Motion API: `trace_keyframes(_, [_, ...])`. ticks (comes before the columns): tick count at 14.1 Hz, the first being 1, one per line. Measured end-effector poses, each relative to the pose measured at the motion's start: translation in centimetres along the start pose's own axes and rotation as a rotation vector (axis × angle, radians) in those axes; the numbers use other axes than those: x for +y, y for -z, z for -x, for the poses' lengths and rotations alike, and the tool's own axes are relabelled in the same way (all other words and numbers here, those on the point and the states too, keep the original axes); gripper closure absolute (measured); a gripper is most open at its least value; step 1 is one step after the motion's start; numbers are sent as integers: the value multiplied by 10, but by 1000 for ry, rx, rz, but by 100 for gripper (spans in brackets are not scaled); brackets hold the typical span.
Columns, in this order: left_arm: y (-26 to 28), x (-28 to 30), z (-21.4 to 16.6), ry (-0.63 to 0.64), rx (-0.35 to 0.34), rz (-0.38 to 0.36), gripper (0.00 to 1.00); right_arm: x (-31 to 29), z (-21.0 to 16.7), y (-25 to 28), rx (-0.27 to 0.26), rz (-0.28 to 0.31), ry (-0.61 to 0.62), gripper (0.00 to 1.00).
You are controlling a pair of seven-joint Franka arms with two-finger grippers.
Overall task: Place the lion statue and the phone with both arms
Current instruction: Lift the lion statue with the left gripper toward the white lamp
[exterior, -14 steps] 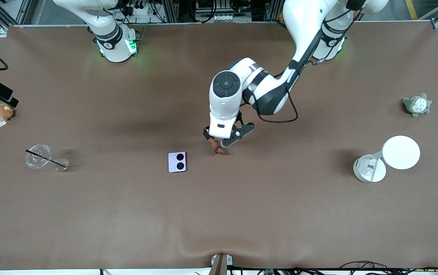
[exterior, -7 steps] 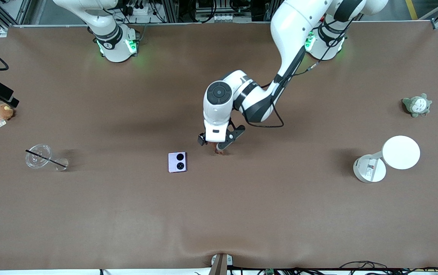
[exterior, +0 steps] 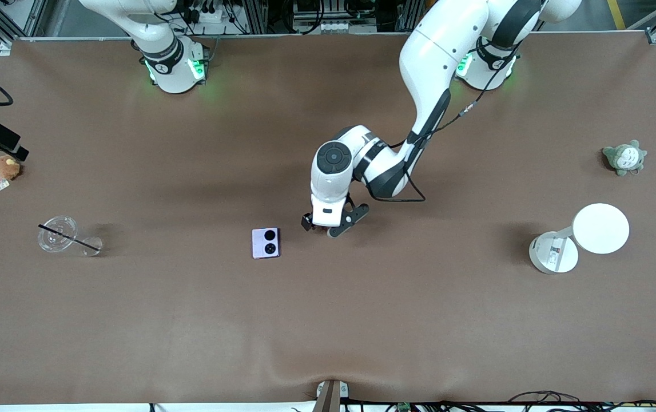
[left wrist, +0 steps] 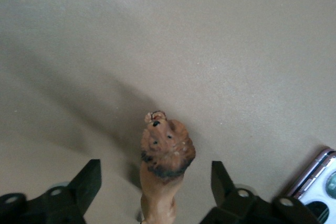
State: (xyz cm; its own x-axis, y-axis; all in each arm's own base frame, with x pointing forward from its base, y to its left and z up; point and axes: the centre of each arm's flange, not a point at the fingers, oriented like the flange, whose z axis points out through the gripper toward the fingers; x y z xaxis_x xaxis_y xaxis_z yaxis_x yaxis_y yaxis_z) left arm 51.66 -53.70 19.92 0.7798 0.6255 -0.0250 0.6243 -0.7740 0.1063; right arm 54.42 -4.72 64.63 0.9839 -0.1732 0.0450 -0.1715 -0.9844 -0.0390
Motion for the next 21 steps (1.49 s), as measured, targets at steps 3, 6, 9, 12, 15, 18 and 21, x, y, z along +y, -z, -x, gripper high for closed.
trace_keyframes(3, [2, 2, 1, -30, 4, 9, 46, 0, 0, 0, 0, 0, 1, 0])
trace_keyframes(6, [5, 4, -3, -94, 9, 15, 63, -1, 0, 0, 0, 0, 1, 0])
trace_keyframes(9, [17, 9, -13, -142, 21, 35, 63, -1, 0, 0, 0, 0, 2, 0])
trace_keyframes(12, [42, 7, -47, -227, 30, 18, 64, -1, 0, 0, 0, 0, 3, 0])
trace_keyframes(15, [90, -5, -93, -386, 19, -42, 64, -2, 0, -1, -1, 0, 3, 0])
trace_keyframes(18, [130, -32, -144, -489, 4, -81, 64, -3, -1, -3, -6, 1, 5, 0])
trace_keyframes(21, [135, -73, -190, -578, -24, -120, 64, -6, -8, -12, -6, -1, 8, 0])
